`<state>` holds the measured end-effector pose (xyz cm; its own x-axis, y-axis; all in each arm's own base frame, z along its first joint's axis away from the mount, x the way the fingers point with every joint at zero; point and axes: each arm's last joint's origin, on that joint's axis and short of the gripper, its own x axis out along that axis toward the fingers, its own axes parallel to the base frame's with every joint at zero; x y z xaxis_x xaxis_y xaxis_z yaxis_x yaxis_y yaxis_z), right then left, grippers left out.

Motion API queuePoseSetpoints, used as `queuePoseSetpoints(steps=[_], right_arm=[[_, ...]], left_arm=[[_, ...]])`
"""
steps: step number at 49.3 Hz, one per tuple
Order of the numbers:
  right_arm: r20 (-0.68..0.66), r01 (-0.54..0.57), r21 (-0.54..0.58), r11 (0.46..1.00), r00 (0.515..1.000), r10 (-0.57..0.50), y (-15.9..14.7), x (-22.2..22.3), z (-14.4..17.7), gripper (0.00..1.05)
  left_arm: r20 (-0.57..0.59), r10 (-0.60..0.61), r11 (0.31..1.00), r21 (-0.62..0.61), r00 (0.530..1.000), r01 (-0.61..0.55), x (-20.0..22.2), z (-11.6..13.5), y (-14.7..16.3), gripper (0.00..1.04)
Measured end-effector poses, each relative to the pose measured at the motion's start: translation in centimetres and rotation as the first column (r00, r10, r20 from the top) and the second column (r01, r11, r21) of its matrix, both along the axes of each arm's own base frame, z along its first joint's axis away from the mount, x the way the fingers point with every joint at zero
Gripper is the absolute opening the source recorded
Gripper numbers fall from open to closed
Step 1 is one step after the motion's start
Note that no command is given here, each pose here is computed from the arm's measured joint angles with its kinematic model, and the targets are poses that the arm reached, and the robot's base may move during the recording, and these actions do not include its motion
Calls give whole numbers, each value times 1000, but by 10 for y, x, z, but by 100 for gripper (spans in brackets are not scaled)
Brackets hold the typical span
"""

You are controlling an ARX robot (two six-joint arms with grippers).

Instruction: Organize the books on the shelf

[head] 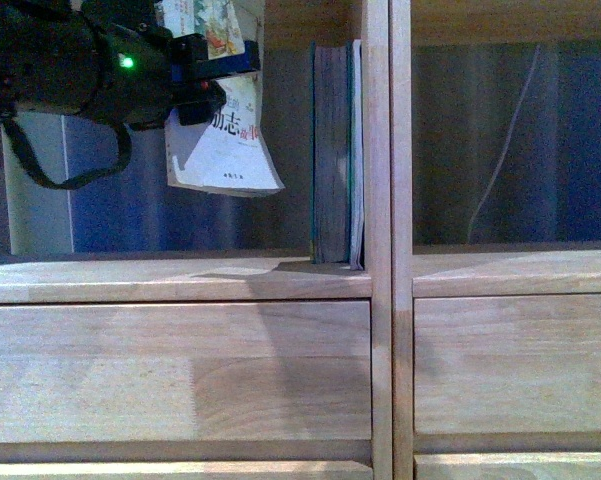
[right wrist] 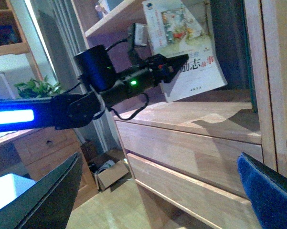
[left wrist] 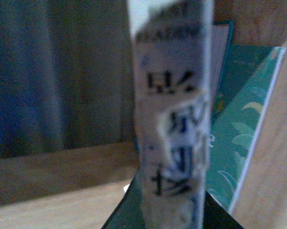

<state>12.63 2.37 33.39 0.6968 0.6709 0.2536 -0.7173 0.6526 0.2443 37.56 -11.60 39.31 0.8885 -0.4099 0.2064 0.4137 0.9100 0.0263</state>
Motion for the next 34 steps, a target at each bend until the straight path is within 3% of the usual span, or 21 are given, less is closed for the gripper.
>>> queuePoseSetpoints(steps=[8,21,34], right_arm=[[-5,19,-7,1000,1000,-19,-5,-9,-11,98],[11,91,-48,995,996,-90,-12,-17,-22,98],[22,96,-59,994,995,-95,-12,-17,-22,98]], left_arm=[[56,103,983,145,993,-110,30,-5,-14,7],[17,113,973,203,993,-114,60,-35,-32,7],[82,131,964,223,988,-147,71,-41,-45,7]])
